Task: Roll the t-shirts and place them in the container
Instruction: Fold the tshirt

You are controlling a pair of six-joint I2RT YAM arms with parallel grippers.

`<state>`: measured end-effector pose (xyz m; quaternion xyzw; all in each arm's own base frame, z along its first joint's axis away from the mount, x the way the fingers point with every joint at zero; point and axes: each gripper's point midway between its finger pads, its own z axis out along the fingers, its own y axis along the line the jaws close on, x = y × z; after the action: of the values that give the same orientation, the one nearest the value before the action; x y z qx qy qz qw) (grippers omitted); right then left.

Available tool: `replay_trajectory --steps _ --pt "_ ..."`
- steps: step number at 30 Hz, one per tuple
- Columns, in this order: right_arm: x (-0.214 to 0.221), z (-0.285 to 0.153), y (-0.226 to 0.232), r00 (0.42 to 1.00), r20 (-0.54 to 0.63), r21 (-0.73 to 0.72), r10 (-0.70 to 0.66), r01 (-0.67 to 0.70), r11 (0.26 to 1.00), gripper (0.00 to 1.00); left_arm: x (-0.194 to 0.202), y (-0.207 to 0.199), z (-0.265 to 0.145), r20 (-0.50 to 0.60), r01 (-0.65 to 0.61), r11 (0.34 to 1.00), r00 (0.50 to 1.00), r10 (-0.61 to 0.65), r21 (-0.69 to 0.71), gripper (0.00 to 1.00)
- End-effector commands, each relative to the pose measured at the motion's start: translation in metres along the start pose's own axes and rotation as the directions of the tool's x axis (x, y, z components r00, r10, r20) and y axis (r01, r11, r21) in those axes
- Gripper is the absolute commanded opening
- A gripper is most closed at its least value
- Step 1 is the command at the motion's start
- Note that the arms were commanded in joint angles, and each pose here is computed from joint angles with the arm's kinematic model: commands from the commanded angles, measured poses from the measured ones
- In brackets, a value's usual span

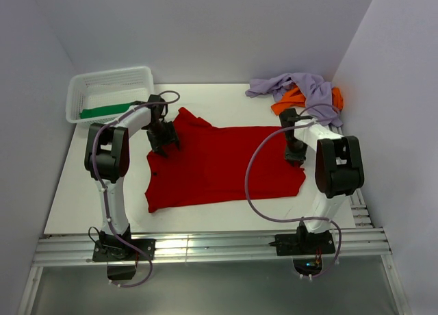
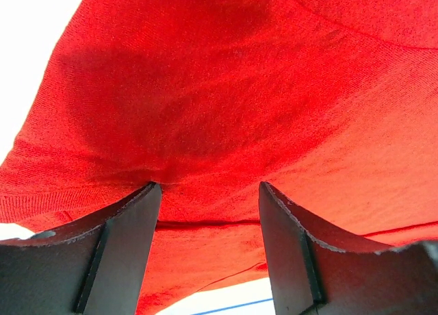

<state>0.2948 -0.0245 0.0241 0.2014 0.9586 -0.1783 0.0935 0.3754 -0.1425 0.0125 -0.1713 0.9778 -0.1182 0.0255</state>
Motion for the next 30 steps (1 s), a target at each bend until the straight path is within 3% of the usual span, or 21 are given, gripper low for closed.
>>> replay_trajectory --steps 1,16,26,30 --pt "-0.011 -0.019 0.018 0.997 0.078 -0.079 -0.028 0.034 0.996 0.36 -0.013 0.029 0.077 0.029 -0.032 0.997 0.999 0.034 -0.073 0.66" --pt "-0.004 -0.029 0.053 0.981 0.125 -0.121 -0.147 0.162 0.979 0.37 -0.022 0.017 0.060 0.057 -0.038 0.998 0.998 0.040 -0.049 0.66" --pt "-0.001 -0.018 0.057 0.976 0.105 -0.065 -0.190 0.197 0.978 0.38 -0.022 0.019 0.061 0.059 -0.036 0.998 0.998 0.039 -0.053 0.66" --pt "-0.001 -0.010 0.049 0.979 0.087 -0.001 -0.186 0.187 0.982 0.33 -0.020 0.021 0.065 0.051 -0.034 0.998 0.998 0.037 -0.058 0.66"
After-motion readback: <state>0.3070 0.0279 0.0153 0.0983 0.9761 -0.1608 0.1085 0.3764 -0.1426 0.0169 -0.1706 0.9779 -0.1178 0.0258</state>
